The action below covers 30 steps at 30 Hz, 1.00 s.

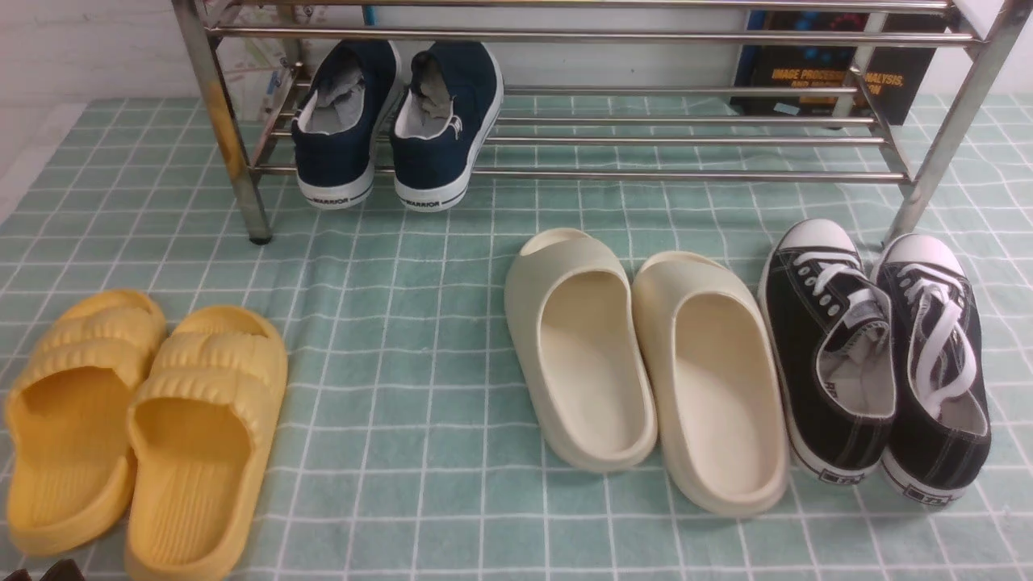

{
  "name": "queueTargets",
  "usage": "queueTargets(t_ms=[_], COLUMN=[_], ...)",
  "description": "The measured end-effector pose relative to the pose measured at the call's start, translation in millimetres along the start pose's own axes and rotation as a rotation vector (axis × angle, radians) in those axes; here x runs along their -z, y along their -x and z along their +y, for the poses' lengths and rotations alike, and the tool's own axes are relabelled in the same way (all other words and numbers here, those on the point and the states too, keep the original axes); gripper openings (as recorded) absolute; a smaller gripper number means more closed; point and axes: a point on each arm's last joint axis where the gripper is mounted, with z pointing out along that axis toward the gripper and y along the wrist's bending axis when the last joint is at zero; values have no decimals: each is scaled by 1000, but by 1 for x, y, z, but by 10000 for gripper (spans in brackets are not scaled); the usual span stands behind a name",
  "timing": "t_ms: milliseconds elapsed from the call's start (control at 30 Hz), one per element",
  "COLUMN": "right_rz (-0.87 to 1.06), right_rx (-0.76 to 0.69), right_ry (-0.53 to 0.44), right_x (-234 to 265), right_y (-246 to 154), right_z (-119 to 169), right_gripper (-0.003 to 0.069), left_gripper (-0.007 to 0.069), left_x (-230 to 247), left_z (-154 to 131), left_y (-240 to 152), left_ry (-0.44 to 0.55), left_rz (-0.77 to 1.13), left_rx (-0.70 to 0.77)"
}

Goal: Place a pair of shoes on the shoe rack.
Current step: Use the right arm to grab the shoe closest to it

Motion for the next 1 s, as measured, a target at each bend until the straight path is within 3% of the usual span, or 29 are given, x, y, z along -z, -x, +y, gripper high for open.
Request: queueTargets(t_ms=[567, 700, 867, 1000], right_rz=[-5, -7, -42, -65], right_rx=[58, 13, -266, -707], right_ry=[-23, -25, 28, 118], right_x=[0, 0, -1, 0], right_y=[1, 1, 3, 7], right_z=[-2, -2, 2, 8], right_gripper=[239, 239, 239, 239], left_gripper=[239, 239, 239, 239], left_x=[0, 0, 0, 0], left_z=[0, 0, 0, 0], left_y=[0, 0, 0, 0], left_ry=[0, 0, 0, 0], left_rz=[0, 0, 0, 0], left_rx=[0, 0, 0, 0])
